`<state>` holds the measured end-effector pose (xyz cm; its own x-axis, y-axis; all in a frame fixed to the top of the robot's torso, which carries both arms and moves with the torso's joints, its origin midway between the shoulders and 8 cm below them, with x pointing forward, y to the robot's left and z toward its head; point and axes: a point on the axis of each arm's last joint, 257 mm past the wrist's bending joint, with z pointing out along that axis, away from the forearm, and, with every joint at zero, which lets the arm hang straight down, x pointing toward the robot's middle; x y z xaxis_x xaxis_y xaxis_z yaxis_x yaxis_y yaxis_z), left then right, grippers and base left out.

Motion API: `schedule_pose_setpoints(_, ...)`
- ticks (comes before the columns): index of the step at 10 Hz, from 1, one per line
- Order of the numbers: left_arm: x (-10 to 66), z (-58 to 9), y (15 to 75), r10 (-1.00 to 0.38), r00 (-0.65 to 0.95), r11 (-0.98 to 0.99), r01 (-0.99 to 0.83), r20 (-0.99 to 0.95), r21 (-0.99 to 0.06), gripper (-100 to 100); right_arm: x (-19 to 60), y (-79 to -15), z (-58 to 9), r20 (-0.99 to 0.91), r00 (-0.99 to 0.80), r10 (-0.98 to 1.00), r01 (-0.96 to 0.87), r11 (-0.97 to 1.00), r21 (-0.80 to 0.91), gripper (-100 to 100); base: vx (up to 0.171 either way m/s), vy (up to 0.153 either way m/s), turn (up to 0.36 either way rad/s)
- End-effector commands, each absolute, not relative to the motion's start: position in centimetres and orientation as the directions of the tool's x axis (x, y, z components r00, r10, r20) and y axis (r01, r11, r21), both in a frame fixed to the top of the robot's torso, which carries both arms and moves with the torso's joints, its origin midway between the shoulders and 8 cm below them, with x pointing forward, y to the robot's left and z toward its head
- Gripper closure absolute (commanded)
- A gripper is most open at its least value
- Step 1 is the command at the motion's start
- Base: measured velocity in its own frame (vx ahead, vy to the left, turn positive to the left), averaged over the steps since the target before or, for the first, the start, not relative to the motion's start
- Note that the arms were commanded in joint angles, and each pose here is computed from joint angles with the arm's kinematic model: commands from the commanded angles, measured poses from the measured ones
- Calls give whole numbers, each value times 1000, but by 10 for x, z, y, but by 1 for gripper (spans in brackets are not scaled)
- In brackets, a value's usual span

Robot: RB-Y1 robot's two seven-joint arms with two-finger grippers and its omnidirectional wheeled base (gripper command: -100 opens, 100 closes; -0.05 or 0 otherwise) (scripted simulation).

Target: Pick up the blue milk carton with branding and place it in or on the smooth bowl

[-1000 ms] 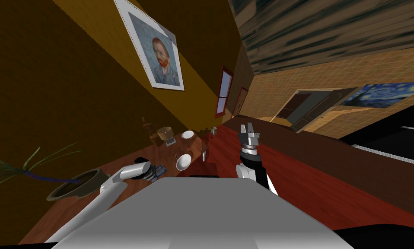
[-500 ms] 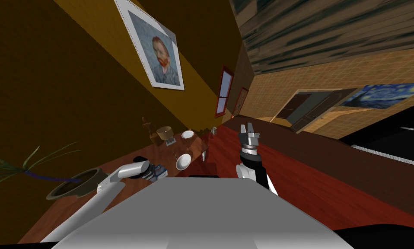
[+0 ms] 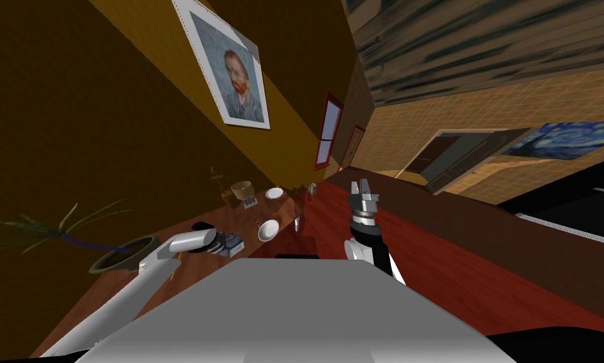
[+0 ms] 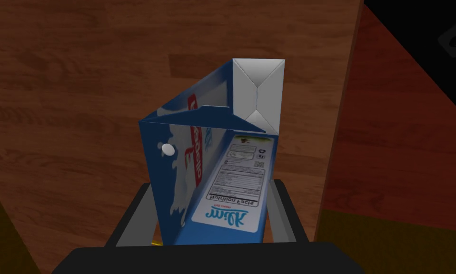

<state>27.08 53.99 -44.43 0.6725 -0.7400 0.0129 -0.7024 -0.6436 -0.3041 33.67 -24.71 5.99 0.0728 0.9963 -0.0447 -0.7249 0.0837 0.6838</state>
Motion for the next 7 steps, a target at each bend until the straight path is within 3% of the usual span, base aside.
schedule_pose_setpoints(1,285,-421,552,-743,669,-634,-692,24,-345,100,337,-247,60,-45,73,996,-725,84,684,0,-142,-26,54)
schedule_pose_setpoints(5,325,-356,571,-752,656,-609,-657,62,-444,100,337,-247,60,-45,73,996,-725,84,684,0,-155,-15,75)
schedule_pose_setpoints(7,335,-333,572,-756,650,-603,-646,77,-469,100,337,-247,60,-45,73,996,-725,84,684,0,-73,5,51)
